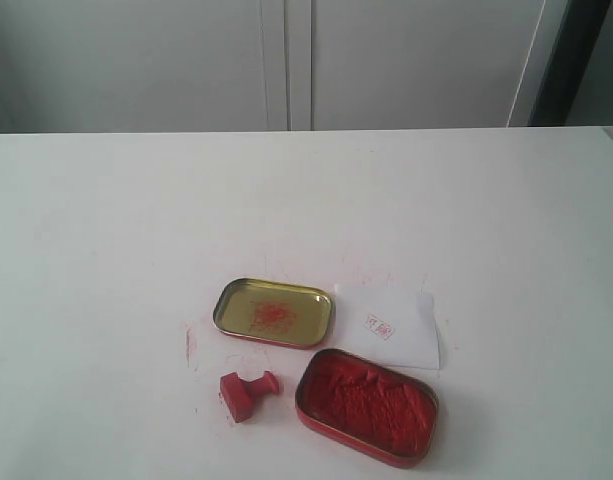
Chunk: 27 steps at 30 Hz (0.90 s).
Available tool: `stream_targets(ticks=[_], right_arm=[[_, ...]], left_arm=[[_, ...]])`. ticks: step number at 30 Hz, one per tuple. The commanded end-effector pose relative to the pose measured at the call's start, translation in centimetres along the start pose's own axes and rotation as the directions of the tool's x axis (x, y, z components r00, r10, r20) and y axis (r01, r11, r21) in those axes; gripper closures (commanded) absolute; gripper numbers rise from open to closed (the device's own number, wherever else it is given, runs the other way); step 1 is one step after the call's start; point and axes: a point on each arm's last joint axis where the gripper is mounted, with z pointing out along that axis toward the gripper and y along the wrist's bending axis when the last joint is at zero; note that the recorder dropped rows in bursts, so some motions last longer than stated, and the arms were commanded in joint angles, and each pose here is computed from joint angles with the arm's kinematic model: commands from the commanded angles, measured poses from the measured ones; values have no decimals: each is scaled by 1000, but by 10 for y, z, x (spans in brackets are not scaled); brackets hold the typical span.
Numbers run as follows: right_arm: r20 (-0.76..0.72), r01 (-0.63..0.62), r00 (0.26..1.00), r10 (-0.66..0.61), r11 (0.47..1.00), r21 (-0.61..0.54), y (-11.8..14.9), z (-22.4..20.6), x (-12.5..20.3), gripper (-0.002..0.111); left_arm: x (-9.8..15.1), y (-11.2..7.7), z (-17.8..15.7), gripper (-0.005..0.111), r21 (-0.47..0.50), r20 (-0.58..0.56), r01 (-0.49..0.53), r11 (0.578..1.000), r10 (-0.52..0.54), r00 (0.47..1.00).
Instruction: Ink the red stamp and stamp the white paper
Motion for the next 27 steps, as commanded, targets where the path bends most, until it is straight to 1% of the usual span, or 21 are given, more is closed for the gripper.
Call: stream_targets(ticks=[1, 10, 27], right_arm=[[56, 8, 998, -8, 1000, 1, 0, -8, 1, 108], [129, 10, 992, -10, 1000, 1, 1, -22, 3, 108], [133, 10, 991, -10, 1000, 1, 1, -22, 3, 108]], left_arm=[[1, 0, 0, 107, -2, 4, 1, 1000, -1, 1000], [1, 0, 0, 107, -2, 4, 1, 1000, -1, 1000], [1, 0, 0, 107, -2, 4, 1, 1000, -1, 1000]])
